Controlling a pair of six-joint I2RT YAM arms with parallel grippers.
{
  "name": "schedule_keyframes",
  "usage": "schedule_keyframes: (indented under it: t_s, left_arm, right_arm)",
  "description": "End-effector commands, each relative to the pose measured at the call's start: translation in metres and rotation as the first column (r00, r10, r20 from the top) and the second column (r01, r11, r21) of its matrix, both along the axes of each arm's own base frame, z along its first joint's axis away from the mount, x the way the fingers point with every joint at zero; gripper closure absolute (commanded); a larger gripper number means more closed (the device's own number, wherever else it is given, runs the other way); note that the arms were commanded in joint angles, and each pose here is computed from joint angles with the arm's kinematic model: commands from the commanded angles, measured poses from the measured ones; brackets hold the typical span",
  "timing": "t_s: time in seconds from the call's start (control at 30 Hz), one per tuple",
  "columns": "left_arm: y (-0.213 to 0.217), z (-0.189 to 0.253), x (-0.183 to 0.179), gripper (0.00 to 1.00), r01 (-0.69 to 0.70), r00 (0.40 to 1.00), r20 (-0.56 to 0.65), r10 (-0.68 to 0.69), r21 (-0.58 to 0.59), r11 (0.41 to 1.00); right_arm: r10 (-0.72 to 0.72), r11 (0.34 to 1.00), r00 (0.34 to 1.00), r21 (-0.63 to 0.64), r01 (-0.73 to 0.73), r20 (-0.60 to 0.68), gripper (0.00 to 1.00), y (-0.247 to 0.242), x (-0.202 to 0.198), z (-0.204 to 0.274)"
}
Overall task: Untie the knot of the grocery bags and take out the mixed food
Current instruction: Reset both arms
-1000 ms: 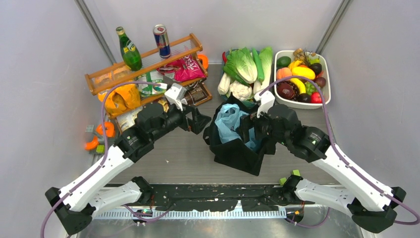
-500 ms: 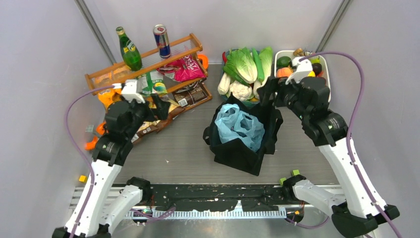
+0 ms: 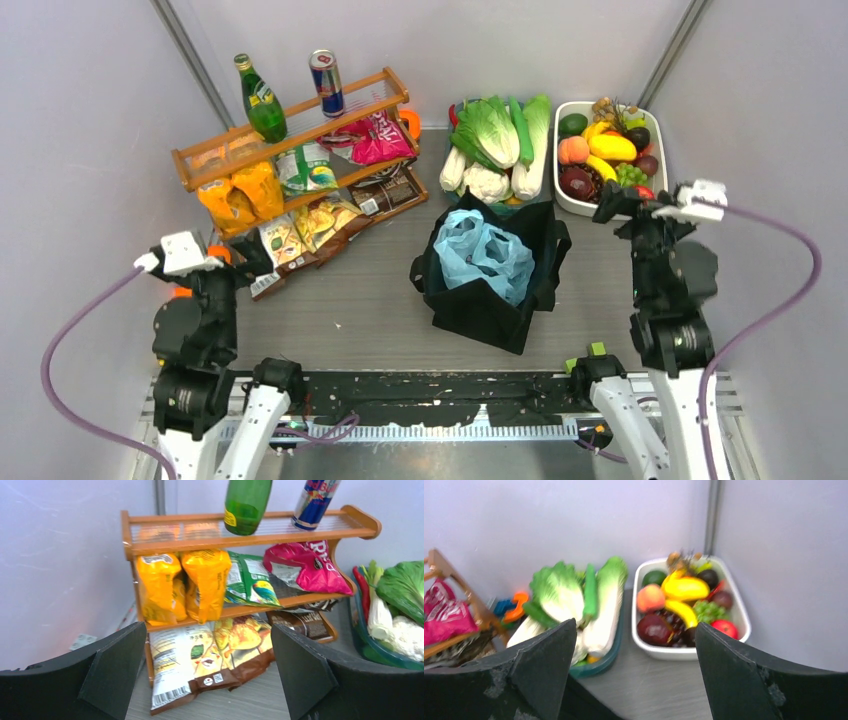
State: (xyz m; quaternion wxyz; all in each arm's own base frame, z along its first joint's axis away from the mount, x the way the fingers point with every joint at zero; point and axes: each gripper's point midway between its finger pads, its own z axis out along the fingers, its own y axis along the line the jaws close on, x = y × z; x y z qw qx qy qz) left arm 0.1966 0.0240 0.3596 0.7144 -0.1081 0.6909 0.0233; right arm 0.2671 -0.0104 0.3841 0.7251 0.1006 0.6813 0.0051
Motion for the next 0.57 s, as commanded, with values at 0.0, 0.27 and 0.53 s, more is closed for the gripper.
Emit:
schedule_keyframes:
  t_s: [0.0,0.27,0.53]
  left_arm:
    - [0.02,0.008,-0.015,0.0,-0.09,0.99,0.112,0.08,0.087,0.992]
    - [0.031,0.004,-0.022,0.01,-0.158,0.977,0.15,0.154,0.015,0.987]
    - [0.033,-0.004,-0.018,0.0,-0.173,0.977,0.126,0.171,0.008,0.985]
  right_arm:
    - [-0.156,0.983,0.944,-0.051,0.179,0.291,0.05,-0.033,-0.028,0.039]
    - [-0.213,0.976,0.93,0.019,0.217,0.299,0.04,-0.041,-0.026,0.013]
    - [-0.216,0.976,0.933,0.04,0.214,0.288,0.05,-0.04,-0.027,-0.014]
